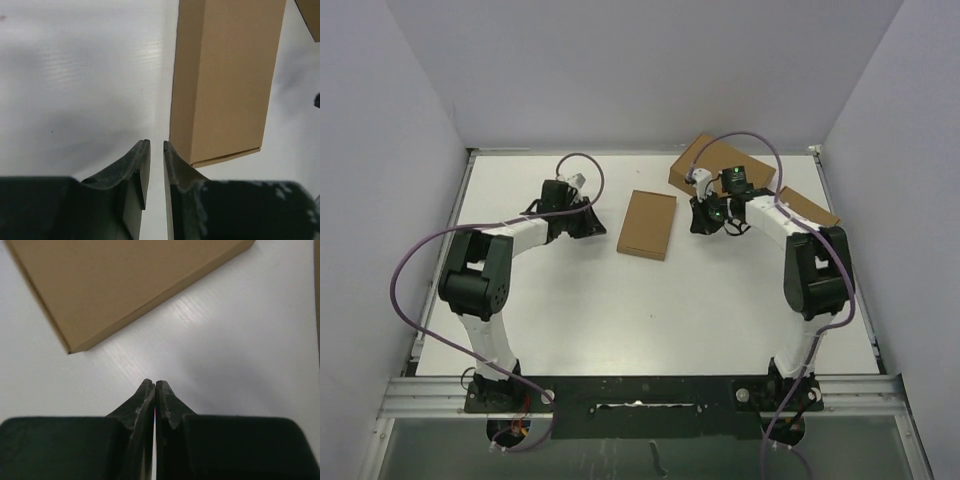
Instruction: Fold the paper box
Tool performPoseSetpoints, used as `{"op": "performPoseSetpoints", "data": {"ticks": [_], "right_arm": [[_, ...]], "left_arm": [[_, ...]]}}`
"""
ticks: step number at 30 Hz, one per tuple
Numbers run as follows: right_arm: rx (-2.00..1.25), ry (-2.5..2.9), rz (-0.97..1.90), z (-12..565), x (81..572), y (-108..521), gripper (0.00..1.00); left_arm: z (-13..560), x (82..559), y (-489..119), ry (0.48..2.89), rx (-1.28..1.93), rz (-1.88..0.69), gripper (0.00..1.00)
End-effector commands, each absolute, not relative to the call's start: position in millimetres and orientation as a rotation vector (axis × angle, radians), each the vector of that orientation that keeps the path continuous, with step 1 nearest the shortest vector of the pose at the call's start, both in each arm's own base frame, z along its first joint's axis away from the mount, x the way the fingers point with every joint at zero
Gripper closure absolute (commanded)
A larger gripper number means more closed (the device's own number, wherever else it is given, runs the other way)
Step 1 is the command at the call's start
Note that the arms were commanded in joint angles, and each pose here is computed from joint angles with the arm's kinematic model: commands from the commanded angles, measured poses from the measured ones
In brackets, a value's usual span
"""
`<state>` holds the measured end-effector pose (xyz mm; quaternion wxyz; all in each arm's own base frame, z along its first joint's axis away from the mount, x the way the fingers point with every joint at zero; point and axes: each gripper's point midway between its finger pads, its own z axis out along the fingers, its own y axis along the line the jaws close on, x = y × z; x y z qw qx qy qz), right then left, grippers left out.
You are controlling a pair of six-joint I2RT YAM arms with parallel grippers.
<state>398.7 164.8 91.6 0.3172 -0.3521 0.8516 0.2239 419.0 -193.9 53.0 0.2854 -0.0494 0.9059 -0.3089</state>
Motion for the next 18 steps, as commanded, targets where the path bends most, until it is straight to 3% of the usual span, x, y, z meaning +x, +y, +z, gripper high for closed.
{"op": "performPoseSetpoints", "data": {"ticks": [1, 9, 18], "right_arm": [[-0.737, 2.29, 0.456, 90.6, 461.2, 171.2, 1.0], [-0.665, 2.373, 0.466, 58.6, 499.6, 193.4, 1.0], [-0.854, 2.33, 0.582, 49.1, 489.9, 228.3, 1.0]], "left_arm": [[52.4, 437.6, -211.3, 2.4, -0.032, -0.783, 0.84], [29.3, 421.2, -241.5, 2.474, 0.081, -0.744, 0.84], [38.7, 382.8, -274.3, 2.448, 0.239, -0.782, 0.84]]}}
